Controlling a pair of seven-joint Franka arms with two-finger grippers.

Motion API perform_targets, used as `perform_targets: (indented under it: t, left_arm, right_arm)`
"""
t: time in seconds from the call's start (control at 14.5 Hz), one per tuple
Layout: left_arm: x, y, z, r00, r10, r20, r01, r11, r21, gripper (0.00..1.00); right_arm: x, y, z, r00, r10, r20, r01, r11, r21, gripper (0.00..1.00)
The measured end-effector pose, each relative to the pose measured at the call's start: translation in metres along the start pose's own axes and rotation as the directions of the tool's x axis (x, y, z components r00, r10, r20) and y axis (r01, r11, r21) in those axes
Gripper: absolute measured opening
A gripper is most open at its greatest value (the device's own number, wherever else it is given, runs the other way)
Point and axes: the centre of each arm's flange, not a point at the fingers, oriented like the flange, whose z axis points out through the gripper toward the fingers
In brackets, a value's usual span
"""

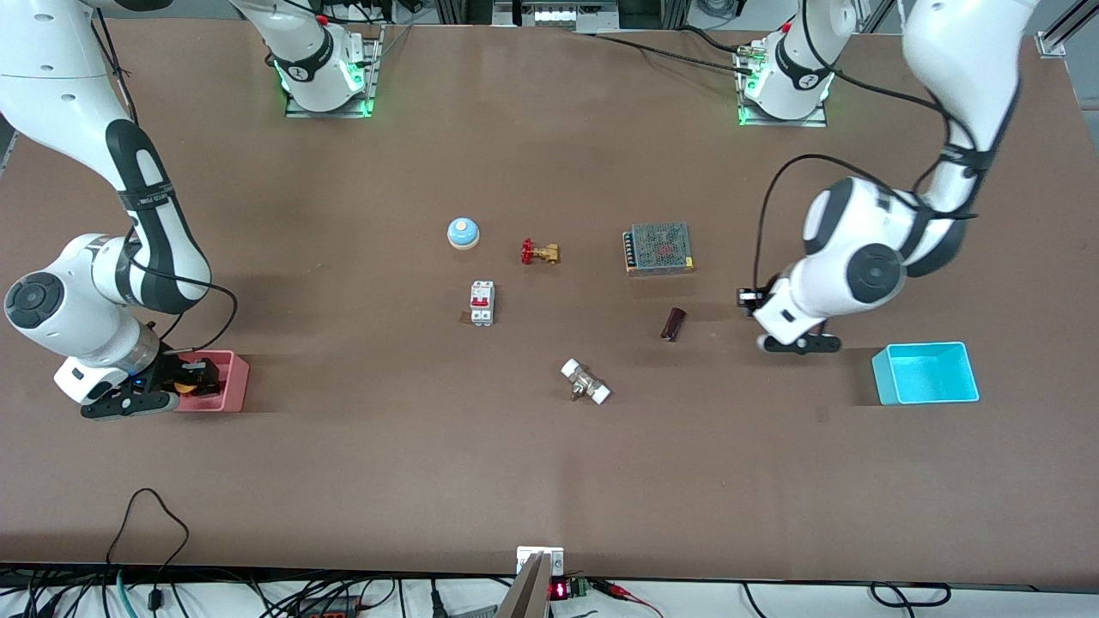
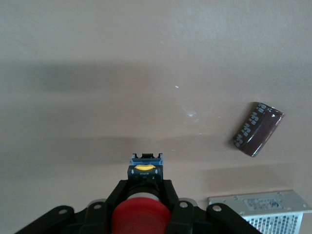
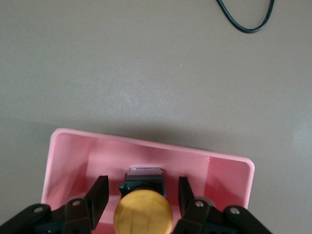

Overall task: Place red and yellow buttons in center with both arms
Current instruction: 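Carry the red button centerward with the left gripper while the right gripper carries yellow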

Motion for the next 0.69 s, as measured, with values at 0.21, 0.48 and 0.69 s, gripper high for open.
perform_targets:
  t: [0.21, 0.48, 0.69]
  left_arm:
    - [-0.004, 0.007, 0.017, 1.0, -0.005, -0.002, 0.005, 1.0, 0.001, 0.34]
    - [-0.005, 0.005, 0.039, 0.999, -0.009, -0.036, 0.009, 1.0, -0.019, 0.34]
    - [-0.007, 0.004, 0.045, 0.999, -0.01, -0.037, 0.009, 1.0, -0.022, 0.37]
  right_arm:
    - [0.0, 0.0, 0.0, 1.0, 0.0, 0.0, 0.0, 1.0, 0.0, 0.43]
    - [0.0, 0.0, 0.0, 1.0, 0.0, 0.0, 0.0, 1.0, 0.0, 0.38]
    - [0.0, 0.0, -0.005, 1.0, -0.001, 0.026, 0.001, 1.0, 0.007, 0.38]
